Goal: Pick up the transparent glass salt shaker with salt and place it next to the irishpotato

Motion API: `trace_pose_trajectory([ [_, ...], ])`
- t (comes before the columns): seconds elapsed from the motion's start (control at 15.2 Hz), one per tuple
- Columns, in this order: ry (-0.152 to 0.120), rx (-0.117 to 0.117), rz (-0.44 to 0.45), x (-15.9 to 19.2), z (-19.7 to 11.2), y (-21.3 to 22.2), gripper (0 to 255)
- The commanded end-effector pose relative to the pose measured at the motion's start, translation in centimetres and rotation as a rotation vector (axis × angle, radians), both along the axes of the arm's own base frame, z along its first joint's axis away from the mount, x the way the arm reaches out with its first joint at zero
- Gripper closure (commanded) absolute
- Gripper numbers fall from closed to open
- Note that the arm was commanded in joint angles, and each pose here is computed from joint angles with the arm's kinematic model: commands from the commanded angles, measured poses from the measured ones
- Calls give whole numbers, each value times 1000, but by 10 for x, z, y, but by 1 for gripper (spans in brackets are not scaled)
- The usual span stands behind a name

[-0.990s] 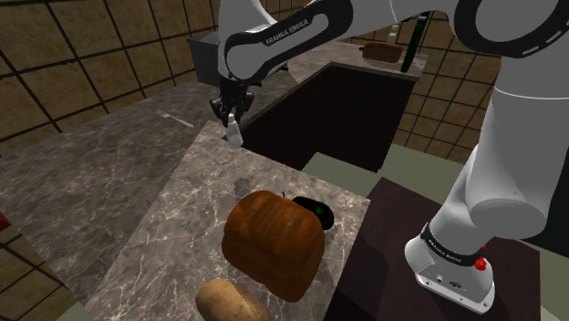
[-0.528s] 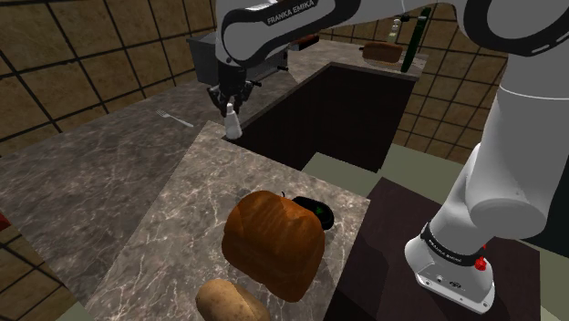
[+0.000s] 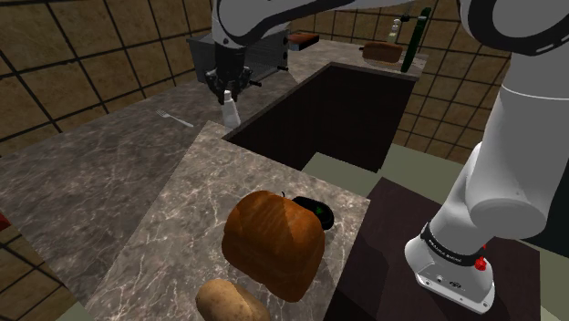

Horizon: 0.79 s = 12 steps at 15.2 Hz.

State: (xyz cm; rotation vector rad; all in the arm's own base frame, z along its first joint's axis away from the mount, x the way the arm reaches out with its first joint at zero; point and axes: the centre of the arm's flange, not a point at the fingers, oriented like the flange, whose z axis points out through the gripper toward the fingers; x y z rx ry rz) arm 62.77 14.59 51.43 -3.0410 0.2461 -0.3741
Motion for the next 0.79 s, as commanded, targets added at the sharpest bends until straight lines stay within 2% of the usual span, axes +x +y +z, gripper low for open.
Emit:
trace_pose_trajectory([
  [0.0, 0, 0, 0, -1, 12, 1, 255],
  [0.2, 0, 0, 0, -1, 23, 1, 255],
  [0.73, 0, 0, 0, -91, 24, 55, 255],
])
